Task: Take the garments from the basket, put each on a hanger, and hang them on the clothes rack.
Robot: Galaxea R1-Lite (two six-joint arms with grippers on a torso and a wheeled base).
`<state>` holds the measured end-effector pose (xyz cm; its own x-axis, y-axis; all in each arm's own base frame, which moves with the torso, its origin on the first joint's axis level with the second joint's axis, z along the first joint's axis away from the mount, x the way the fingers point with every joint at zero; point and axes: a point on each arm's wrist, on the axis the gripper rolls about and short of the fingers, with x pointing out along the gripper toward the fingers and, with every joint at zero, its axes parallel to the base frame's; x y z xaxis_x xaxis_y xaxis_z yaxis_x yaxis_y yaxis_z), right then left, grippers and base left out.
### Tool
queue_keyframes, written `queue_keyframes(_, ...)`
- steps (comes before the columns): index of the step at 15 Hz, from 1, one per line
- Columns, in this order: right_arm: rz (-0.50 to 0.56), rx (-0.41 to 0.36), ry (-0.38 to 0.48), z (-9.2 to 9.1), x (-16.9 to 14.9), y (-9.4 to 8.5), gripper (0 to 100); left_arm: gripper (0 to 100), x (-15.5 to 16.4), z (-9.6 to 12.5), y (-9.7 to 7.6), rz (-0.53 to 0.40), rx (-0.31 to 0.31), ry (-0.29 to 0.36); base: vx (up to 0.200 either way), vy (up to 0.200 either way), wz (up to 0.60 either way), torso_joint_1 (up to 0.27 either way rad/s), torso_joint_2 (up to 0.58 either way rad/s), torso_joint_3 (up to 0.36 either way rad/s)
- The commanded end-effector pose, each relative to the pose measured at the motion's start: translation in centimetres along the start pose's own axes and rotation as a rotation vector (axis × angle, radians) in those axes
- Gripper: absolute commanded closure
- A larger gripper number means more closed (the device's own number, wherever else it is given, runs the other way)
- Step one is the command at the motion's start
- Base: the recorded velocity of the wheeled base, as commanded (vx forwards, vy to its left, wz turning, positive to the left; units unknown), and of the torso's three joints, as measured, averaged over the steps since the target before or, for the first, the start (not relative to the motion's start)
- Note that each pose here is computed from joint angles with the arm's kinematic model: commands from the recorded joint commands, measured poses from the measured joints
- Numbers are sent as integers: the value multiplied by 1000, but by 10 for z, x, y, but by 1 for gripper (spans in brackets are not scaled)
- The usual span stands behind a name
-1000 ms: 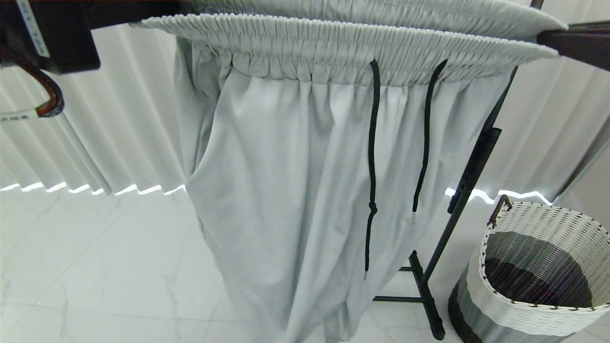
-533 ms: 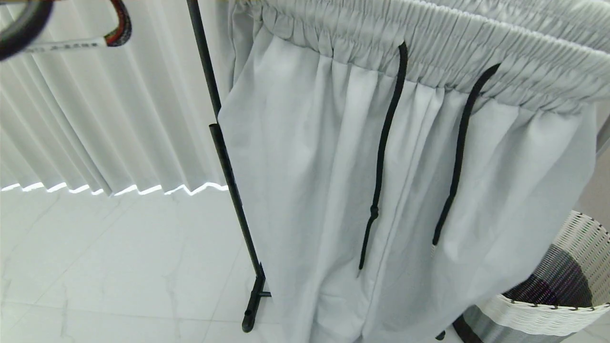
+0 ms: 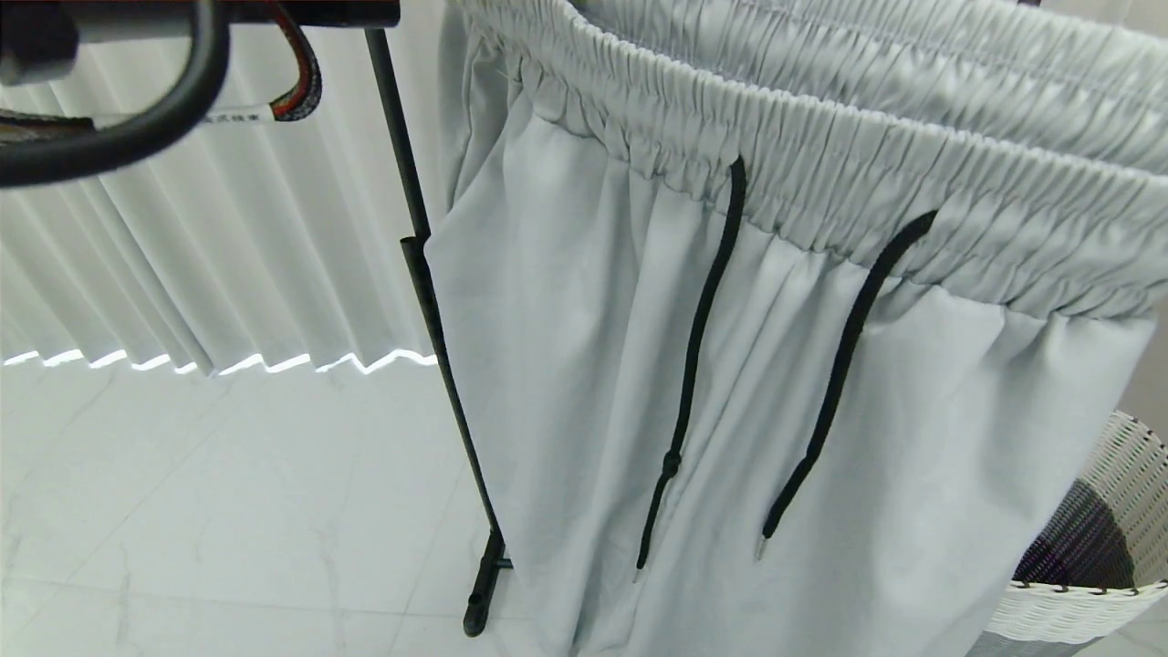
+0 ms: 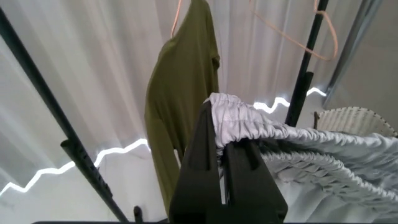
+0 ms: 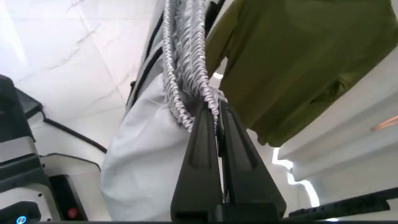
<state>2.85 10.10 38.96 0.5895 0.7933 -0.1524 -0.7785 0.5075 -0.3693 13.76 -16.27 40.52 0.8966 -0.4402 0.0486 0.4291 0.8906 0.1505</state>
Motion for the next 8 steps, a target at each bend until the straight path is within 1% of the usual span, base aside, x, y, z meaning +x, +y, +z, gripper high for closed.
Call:
queue_keyframes(1,-65,4,40,-4,3,-6,100,100,-20,3,10,-5,1,18,0,0,0,0,0,0)
queue_keyframes(3,-181,18,84,-6,10,-18,100,100,-39,0,19,-15,1,76,0,0,0,0,0,0)
queue_keyframes(4,-236,29,88,-5,16,-23,100,100,-47,-2,22,-21,-5,107,0,0,0,0,0,0)
queue_keyframes(5,-286,47,69,-2,23,-28,100,100,-55,-4,24,-31,-9,138,0,0,0,0,0,0)
queue_keyframes(7,-343,76,7,5,41,-33,100,100,-68,-8,25,-69,-16,175,0,0,0,0,0,0)
queue_keyframes(8,-372,97,-57,13,57,-35,100,100,-77,-9,23,-113,-15,194,0,0,0,0,0,0)
